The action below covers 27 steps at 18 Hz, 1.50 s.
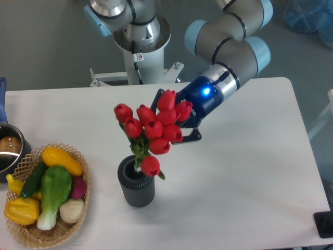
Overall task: Insert the flowers into the vase
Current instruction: 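Lower the tulip stems down into the grey vase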
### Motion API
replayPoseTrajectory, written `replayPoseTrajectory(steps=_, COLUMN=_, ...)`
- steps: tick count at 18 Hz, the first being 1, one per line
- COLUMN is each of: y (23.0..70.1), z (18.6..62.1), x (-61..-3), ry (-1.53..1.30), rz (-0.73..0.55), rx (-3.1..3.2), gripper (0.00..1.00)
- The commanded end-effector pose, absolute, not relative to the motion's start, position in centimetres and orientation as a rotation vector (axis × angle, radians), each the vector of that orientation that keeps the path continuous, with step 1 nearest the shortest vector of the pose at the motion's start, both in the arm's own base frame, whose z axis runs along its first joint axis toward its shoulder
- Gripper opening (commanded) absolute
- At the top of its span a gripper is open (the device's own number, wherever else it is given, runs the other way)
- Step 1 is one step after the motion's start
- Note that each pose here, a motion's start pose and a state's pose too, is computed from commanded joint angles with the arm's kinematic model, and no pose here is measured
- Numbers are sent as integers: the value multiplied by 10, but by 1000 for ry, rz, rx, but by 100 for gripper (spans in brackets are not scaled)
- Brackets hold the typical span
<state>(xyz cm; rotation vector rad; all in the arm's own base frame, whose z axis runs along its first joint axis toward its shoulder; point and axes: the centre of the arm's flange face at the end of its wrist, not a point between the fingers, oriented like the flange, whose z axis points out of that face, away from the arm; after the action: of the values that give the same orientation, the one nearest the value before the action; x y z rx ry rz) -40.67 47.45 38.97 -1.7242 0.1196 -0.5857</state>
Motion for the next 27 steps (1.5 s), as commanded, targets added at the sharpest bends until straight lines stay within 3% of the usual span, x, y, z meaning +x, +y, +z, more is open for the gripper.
replayPoseTrajectory(steps=16, y=500, z=321, x=-391, ry=191, rz=-583, rx=-1845, gripper=8)
replayPoseTrajectory(steps=20, y=500, z=308, x=-388, ry=195, rz=-582, rx=-1879, gripper=17)
replayPoseTrajectory(steps=24, y=498, z=306, x=-388, ry=184, rz=-590, rx=-1883, gripper=33)
replayPoseTrajectory(steps=26, y=497, z=305, x=-388, ry=179, rz=-588, rx=-1897, gripper=64)
replayPoseTrajectory(steps=27, y=497, z=304, x=-388, ry=178, rz=-584, rx=-1911, gripper=73)
